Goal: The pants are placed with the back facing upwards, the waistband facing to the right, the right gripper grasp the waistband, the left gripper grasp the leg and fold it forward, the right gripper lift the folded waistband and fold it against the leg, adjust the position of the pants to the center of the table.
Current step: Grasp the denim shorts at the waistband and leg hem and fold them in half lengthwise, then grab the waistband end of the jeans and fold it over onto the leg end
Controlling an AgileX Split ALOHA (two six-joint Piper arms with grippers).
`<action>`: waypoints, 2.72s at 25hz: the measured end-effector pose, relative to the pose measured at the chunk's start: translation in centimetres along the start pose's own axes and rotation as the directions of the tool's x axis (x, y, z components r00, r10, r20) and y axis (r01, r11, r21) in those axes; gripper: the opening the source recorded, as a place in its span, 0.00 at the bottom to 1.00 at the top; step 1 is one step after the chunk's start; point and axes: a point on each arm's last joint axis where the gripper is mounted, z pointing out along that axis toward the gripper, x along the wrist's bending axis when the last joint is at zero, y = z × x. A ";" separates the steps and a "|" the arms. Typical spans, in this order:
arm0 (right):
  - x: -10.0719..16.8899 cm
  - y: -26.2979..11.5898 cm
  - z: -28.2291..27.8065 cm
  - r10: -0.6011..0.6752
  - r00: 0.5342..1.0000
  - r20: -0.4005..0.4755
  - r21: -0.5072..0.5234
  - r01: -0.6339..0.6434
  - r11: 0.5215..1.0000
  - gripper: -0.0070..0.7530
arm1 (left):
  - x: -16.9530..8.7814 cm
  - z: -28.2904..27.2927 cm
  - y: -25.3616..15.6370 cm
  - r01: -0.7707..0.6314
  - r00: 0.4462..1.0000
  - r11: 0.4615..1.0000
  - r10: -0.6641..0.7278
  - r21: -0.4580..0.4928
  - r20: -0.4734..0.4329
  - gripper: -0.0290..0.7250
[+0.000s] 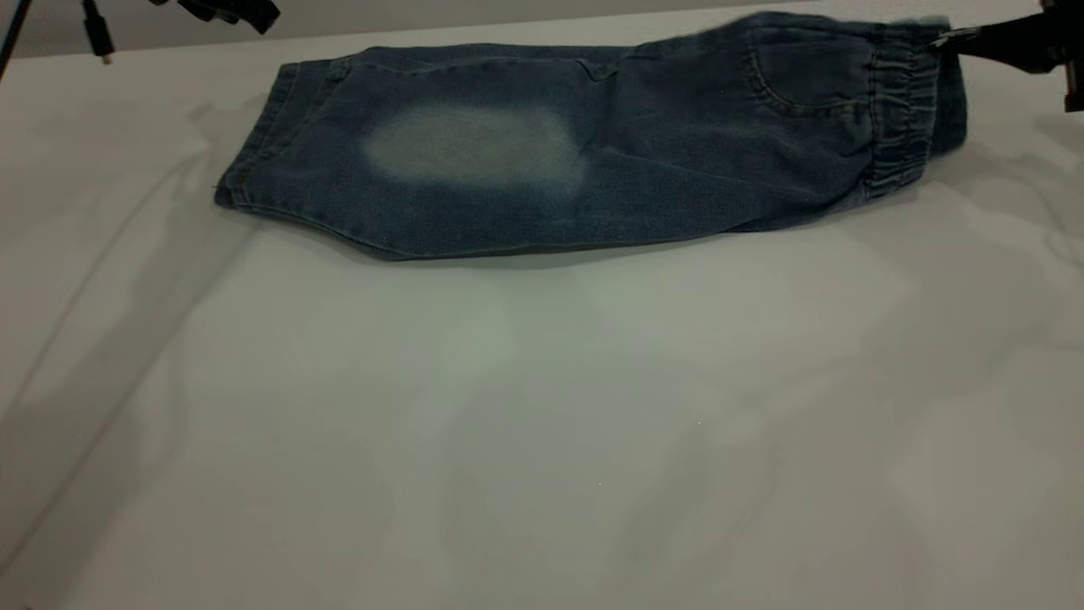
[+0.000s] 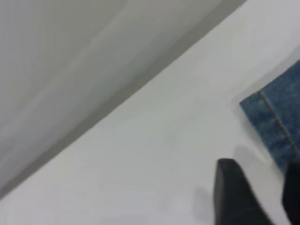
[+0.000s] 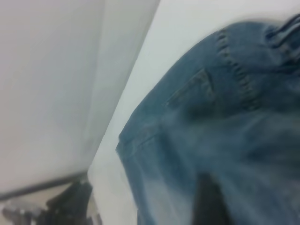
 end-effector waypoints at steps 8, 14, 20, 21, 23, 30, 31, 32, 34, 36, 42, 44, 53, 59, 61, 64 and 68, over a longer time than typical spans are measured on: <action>0.7 -0.8 0.2 -0.020 0.998 -0.065 0.062 0.024 0.998 0.76 | -1.0 -0.4 -0.5 0.002 1.000 0.991 -0.003 0.132 0.007 0.63; -0.1 -2.2 0.1 -0.016 0.999 0.028 0.221 0.010 0.975 0.75 | -2.7 -0.8 0.2 -0.028 0.999 0.987 0.024 0.157 0.029 0.63; -1.8 -2.4 -0.1 -0.114 0.975 0.188 0.252 0.064 0.966 0.74 | -5.0 -1.4 1.6 -0.052 0.997 0.991 0.045 0.121 0.062 0.63; -2.0 -2.3 -0.1 -0.119 0.973 0.198 0.246 0.069 0.967 0.74 | -5.4 -1.6 1.9 -0.056 0.997 0.992 0.048 0.116 0.068 0.63; -2.7 -2.3 0.2 -0.100 0.973 0.206 0.249 0.047 0.967 0.74 | -6.2 -1.9 2.4 -0.048 0.995 0.994 0.039 0.102 0.087 0.63; -6.0 -3.1 2.5 -0.035 0.985 0.167 0.282 -0.014 0.959 0.74 | -7.7 -3.8 4.4 -0.063 0.992 0.997 0.059 0.033 0.112 0.63; -6.1 -3.0 2.7 -0.035 0.986 0.160 0.261 -0.008 0.965 0.74 | -7.6 -4.1 4.7 -0.054 0.992 0.998 0.051 0.022 0.114 0.63; -6.1 -2.7 2.7 -0.036 0.987 0.155 0.235 -0.001 0.972 0.74 | -7.6 -4.4 4.9 -0.054 0.992 0.998 0.052 0.015 0.114 0.63; -5.9 -2.3 2.8 -0.026 0.990 0.140 0.188 -0.001 0.982 0.74 | -7.5 -4.8 5.2 -0.054 0.993 0.999 0.053 0.005 0.109 0.63; -6.1 -2.0 2.9 -0.032 0.987 0.160 0.159 0.007 0.987 0.74 | -7.2 -5.3 5.4 -0.050 0.993 0.999 0.050 -0.006 0.104 0.63; -5.8 -1.0 3.0 -0.057 0.983 0.174 0.114 0.038 0.993 0.74 | -6.5 -6.4 6.0 -0.041 0.995 0.999 0.044 -0.031 0.090 0.63; -5.7 -0.6 3.3 -0.048 0.985 0.168 0.104 0.030 0.994 0.74 | -6.2 -6.8 6.2 -0.038 0.995 0.998 0.041 -0.040 0.086 0.63; -6.0 -0.4 6.0 0.012 0.993 0.116 0.135 -0.028 0.990 0.72 | -7.3 -7.6 7.0 -0.057 0.993 0.996 0.063 -0.062 0.097 0.63; -5.8 -1.2 7.3 -0.014 0.994 0.104 0.122 0.001 0.993 0.54 | -8.6 -8.1 7.5 -0.055 0.990 0.996 0.064 -0.075 0.122 0.63; -5.9 -1.2 7.3 -0.026 0.994 0.108 0.123 0.013 0.992 0.41 | -9.0 -8.2 7.6 -0.044 0.989 0.996 0.054 -0.078 0.134 0.63; -5.6 -1.1 7.4 -0.048 0.995 0.089 0.132 0.036 0.991 0.19 | -9.4 -8.0 7.6 -0.014 0.987 0.997 0.026 -0.074 0.159 0.63; -4.3 -1.2 7.4 -0.069 0.998 -0.011 0.174 0.070 0.982 0.18 | -10.6 -6.5 6.8 0.000 0.982 0.999 0.007 -0.035 0.191 0.63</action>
